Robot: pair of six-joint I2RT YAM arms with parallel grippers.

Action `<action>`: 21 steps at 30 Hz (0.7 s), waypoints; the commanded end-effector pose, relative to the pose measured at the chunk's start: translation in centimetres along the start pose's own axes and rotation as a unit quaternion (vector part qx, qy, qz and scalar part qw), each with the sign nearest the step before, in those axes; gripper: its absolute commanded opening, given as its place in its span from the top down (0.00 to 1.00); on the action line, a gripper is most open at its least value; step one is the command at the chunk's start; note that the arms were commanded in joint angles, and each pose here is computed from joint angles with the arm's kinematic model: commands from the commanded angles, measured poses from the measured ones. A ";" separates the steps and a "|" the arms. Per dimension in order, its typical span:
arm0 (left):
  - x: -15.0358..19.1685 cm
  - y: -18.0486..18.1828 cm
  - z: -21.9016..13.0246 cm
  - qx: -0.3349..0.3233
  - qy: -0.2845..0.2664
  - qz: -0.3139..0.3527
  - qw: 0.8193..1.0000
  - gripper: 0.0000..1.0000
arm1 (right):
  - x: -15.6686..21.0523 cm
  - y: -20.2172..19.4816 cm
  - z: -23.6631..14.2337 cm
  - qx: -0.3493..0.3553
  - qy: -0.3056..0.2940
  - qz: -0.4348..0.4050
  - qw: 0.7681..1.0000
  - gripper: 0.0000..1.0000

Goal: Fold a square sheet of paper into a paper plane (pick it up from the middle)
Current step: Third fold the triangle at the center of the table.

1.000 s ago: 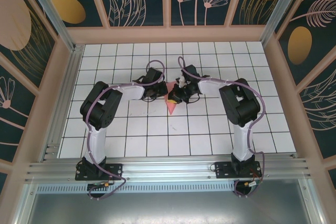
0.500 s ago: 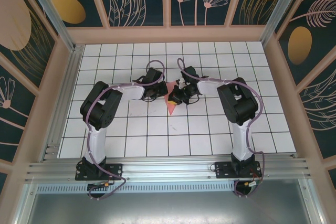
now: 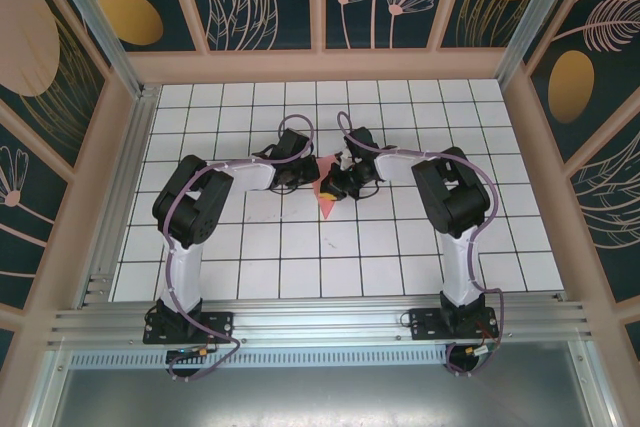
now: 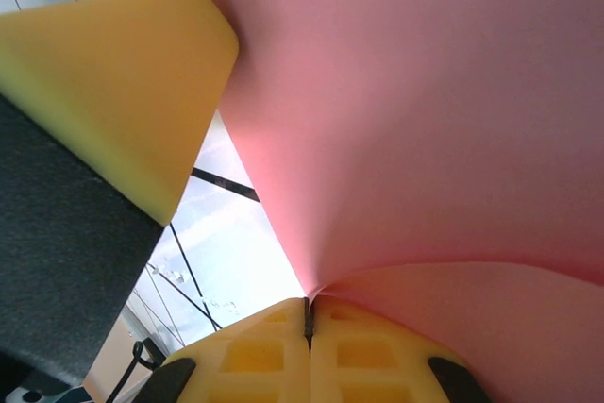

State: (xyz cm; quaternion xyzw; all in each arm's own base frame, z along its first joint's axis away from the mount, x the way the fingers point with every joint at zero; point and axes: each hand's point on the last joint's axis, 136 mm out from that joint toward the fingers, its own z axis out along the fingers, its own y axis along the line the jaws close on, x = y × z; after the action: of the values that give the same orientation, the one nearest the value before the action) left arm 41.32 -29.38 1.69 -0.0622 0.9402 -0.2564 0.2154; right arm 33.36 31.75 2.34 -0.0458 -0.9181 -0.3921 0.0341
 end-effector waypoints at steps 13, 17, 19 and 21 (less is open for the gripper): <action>0.5 0.4 -0.4 -0.005 0.013 -0.002 1.000 0.90 | -0.3 -1.6 1.0 0.030 -0.004 0.005 1.000 0.77; -1.0 -1.1 -1.7 0.013 -0.008 -0.002 1.000 0.90 | -0.2 -1.8 1.1 0.030 -0.004 0.002 1.000 0.73; -1.8 -2.0 -2.5 0.026 -0.019 -0.002 0.999 0.90 | -0.1 -1.9 1.2 0.030 -0.004 0.000 1.000 0.71; -2.5 -2.3 -3.3 0.035 -0.031 -0.009 0.999 0.90 | -0.1 -2.0 1.2 0.031 -0.004 -0.001 1.000 0.71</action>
State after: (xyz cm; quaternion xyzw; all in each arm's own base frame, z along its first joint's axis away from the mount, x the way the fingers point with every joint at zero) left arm 41.68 -29.07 2.97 -0.0674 0.9363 -0.2624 0.2234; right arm 33.48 32.22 2.53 -0.0382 -0.9156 -0.3989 0.0325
